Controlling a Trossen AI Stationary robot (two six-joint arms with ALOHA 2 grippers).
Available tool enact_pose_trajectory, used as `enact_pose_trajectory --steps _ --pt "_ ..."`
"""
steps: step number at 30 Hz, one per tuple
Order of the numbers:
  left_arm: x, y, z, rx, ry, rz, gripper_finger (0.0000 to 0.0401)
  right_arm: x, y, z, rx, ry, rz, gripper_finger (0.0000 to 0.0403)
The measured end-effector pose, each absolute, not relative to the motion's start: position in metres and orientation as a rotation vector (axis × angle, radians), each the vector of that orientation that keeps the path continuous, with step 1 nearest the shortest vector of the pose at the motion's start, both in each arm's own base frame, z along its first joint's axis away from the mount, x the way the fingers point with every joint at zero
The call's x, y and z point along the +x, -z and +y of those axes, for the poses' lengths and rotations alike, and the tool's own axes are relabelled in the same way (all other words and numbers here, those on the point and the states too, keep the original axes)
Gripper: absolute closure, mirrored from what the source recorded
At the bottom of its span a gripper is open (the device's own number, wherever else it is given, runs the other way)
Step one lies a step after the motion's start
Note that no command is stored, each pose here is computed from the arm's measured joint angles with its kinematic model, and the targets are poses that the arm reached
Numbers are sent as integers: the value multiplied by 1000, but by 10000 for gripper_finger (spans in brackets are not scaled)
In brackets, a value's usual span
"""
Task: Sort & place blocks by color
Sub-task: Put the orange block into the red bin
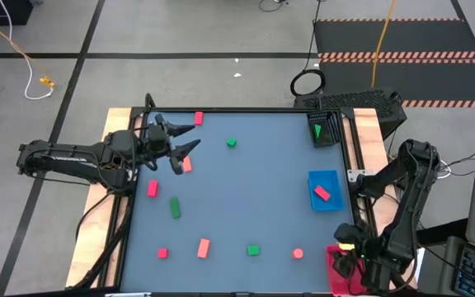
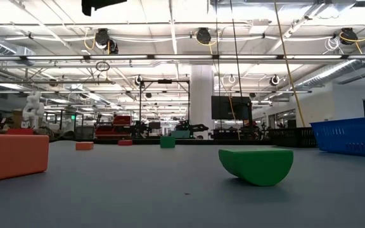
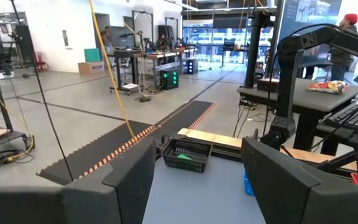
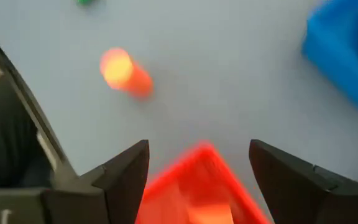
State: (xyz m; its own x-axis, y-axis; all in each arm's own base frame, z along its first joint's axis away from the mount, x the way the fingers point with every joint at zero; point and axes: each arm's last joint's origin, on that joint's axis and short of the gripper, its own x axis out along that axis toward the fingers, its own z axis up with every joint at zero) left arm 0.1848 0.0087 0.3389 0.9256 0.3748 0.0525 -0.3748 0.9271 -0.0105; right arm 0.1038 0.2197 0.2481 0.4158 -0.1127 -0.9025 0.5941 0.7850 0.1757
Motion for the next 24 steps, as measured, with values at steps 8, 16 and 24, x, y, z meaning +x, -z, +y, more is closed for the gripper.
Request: enact_pose_trajectory --steps 8,16,24 --pt "185 -339 8 -23 -362 -56 162 140 -221 210 384 322 979 138" --pt "185 -337 8 -27 -357 -36 162 165 -199 202 310 152 990 138" --pt "185 -336 8 -27 -357 -32 162 170 -193 207 300 33 923 138"
